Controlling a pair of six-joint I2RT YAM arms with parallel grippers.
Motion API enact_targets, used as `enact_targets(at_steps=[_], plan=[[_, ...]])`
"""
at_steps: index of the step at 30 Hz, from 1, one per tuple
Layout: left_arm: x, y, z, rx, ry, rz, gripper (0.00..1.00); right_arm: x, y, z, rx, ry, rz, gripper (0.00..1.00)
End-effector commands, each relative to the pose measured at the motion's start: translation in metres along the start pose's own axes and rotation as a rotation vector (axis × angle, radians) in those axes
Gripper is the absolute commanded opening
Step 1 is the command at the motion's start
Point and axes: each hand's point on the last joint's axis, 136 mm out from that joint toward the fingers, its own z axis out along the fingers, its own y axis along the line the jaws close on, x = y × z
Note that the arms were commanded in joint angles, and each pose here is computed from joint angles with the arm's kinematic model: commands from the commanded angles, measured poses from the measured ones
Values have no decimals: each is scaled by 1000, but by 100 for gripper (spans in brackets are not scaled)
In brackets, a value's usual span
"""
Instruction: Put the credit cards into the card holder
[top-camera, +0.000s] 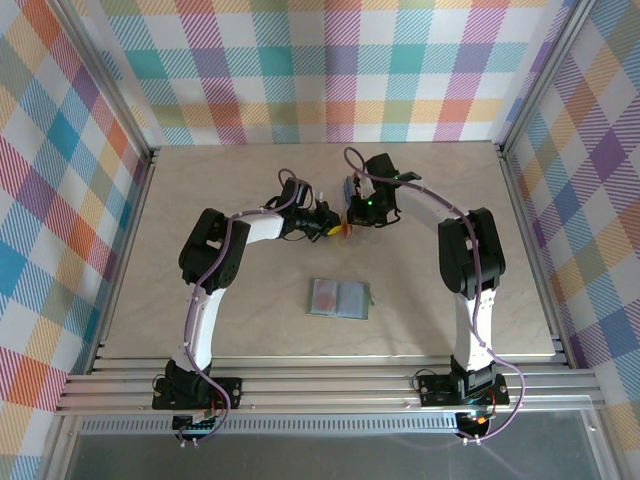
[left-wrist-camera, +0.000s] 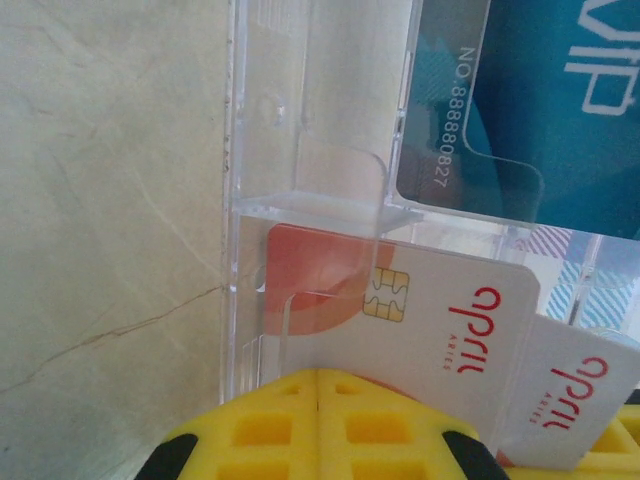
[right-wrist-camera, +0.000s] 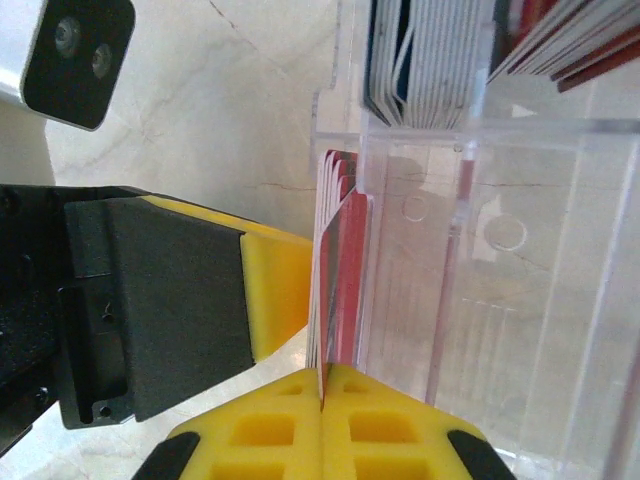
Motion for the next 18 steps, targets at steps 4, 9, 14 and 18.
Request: enact_targets(at_steps=[4,9,14,18], plan=[[1,21,8,-74,3,-4,0,1,18,-22,-32,-34,-18,8],[2,24,8,-87,4,-3,0,-2,20,-38,-9,-83,-21,8],[2,25,8,-88,5,-5,0,-4,20,-43,3,-95,-21,7],[3,22,6,-86,5,0,0,-3,17,-41,12,-91,-16,7]])
